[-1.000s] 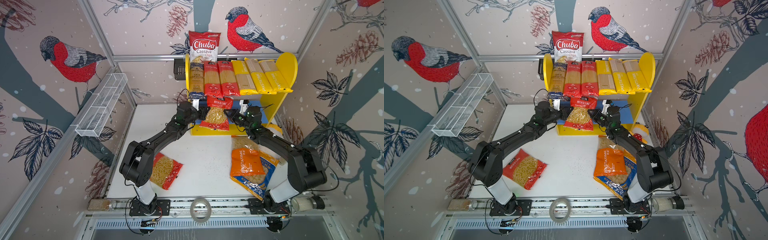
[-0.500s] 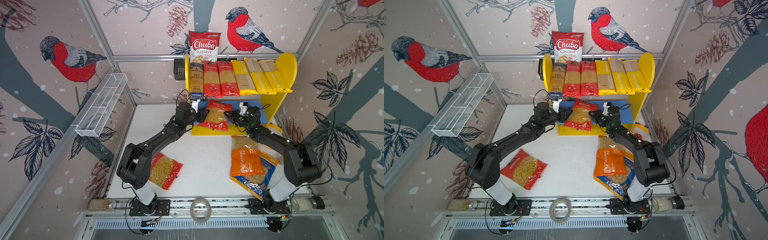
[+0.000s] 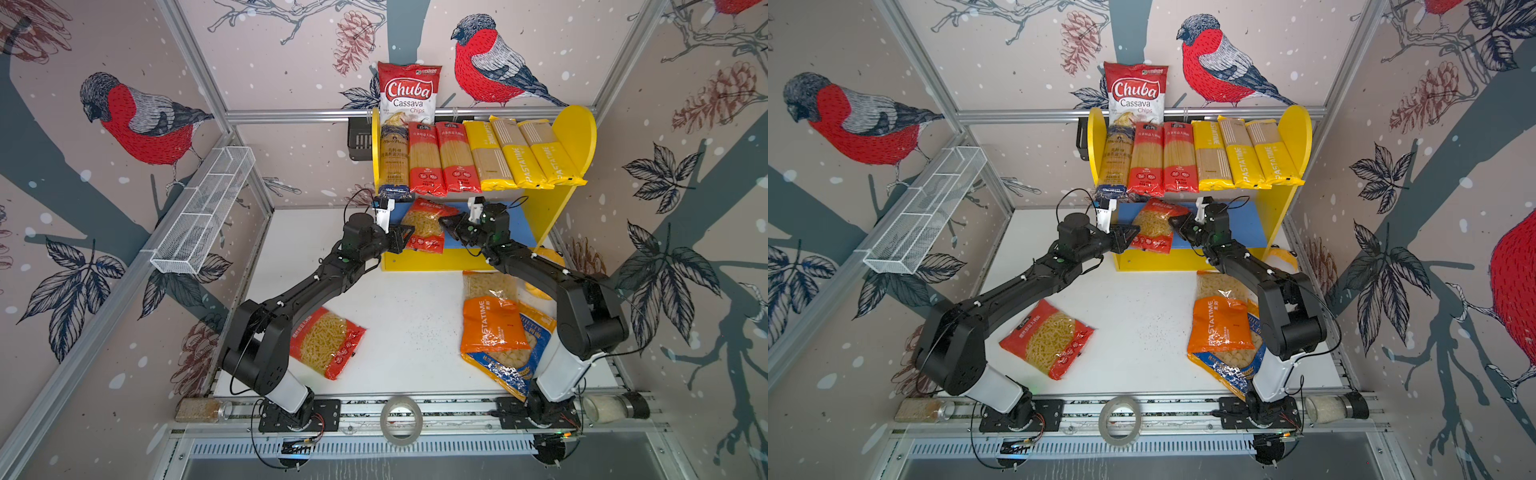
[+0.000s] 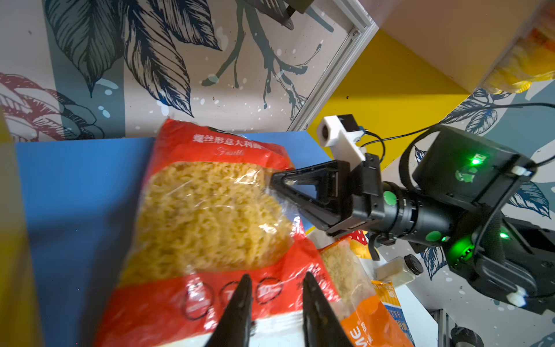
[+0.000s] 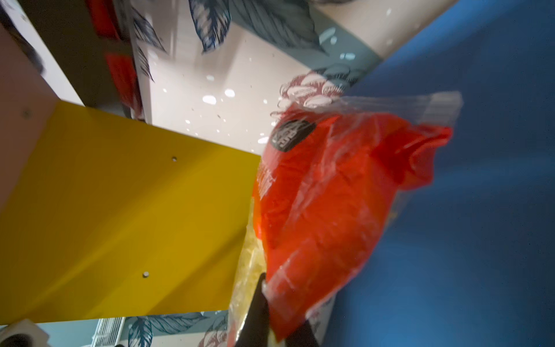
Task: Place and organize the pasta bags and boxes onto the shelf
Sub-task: 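Push the red bag into the lower shelf with both grippers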
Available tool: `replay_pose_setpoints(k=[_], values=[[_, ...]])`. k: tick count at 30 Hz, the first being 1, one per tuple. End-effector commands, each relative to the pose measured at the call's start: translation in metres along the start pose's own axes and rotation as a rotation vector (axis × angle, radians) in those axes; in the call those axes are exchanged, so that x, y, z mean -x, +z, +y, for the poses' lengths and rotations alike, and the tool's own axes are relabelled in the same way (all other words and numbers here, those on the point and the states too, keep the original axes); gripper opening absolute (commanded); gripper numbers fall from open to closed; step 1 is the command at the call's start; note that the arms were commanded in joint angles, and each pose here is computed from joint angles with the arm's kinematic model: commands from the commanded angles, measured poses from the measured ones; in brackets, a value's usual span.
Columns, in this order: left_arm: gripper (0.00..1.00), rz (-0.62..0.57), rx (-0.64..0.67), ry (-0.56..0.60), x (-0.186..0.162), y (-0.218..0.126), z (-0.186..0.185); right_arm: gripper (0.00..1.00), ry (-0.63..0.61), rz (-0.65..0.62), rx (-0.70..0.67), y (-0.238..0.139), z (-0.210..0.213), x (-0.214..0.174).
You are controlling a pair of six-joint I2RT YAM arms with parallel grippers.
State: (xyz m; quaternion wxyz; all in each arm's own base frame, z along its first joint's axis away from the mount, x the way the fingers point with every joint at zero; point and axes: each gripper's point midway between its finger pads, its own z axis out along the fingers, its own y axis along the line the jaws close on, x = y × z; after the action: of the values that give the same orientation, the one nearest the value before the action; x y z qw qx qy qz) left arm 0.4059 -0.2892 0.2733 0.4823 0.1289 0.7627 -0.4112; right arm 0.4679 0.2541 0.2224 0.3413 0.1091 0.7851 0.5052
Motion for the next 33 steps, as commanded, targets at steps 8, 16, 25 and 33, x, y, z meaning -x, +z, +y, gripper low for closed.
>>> replay_pose_setpoints(k=[8,16,25,33], values=[[0.30,-0.055,0.005,-0.001,0.006,-0.011,-0.004,0.47,-0.072,0.046,-0.023,-0.005,0.011,-0.010],[0.30,-0.061,-0.014,0.045,0.003,-0.013,-0.017,0.66,-0.029,0.078,-0.054,-0.025,0.002,-0.043],[0.30,-0.086,-0.022,0.057,-0.011,-0.024,-0.017,0.73,0.003,0.098,-0.051,-0.026,0.014,-0.085],[0.30,-0.099,-0.019,0.062,-0.015,-0.032,-0.018,0.54,-0.019,0.096,-0.061,0.001,0.020,-0.089]])
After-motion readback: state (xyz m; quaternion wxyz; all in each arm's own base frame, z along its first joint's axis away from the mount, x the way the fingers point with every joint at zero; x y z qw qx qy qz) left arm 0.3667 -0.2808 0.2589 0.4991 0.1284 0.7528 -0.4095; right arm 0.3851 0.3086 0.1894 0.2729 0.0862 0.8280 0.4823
